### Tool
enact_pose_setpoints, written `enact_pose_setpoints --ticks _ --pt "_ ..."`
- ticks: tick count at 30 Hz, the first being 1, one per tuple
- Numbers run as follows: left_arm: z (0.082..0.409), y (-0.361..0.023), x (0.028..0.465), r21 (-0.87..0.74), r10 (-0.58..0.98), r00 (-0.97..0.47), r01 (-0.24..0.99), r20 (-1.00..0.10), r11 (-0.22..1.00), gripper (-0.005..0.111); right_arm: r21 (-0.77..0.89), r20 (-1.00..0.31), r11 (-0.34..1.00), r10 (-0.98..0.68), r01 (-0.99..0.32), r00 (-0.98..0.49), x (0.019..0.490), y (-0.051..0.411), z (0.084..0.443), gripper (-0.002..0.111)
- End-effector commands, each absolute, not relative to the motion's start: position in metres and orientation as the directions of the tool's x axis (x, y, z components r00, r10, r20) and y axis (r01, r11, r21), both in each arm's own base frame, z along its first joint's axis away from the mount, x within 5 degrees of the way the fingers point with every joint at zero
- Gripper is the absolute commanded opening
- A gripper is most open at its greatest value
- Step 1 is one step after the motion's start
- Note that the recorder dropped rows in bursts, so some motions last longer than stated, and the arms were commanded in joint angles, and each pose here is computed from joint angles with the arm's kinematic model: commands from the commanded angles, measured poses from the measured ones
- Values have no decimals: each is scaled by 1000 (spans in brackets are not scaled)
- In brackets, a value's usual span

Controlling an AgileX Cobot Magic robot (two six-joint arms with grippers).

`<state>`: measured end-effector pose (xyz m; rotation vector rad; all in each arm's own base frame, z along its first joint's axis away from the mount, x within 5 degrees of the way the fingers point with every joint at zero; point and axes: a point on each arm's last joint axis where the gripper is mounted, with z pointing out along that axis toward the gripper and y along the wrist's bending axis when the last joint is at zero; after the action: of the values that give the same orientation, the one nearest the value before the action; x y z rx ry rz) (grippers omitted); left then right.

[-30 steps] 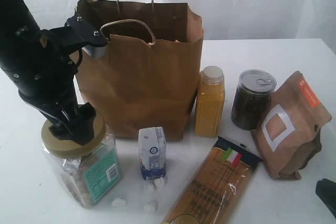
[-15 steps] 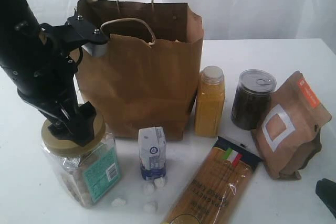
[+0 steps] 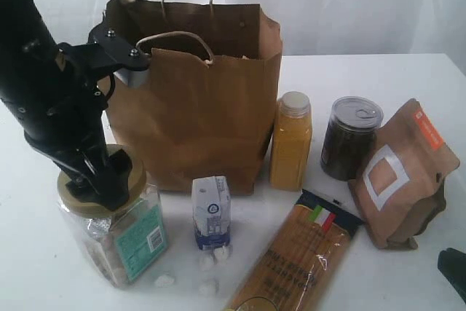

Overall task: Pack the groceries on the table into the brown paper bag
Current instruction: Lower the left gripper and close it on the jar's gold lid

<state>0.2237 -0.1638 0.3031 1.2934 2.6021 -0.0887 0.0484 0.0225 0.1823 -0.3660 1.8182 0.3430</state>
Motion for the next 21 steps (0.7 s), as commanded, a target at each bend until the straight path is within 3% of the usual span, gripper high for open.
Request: enact_pose_setpoints --ticks 1,21 --pt "300 -165 221 36 776 -582 794 -243 607 105 48 -967 906 -64 -420 -248 48 23 182 0" --pt "291 -170 224 5 775 -593 794 -218 608 105 48 -967 906 -64 -420 -248 48 23 182 0"
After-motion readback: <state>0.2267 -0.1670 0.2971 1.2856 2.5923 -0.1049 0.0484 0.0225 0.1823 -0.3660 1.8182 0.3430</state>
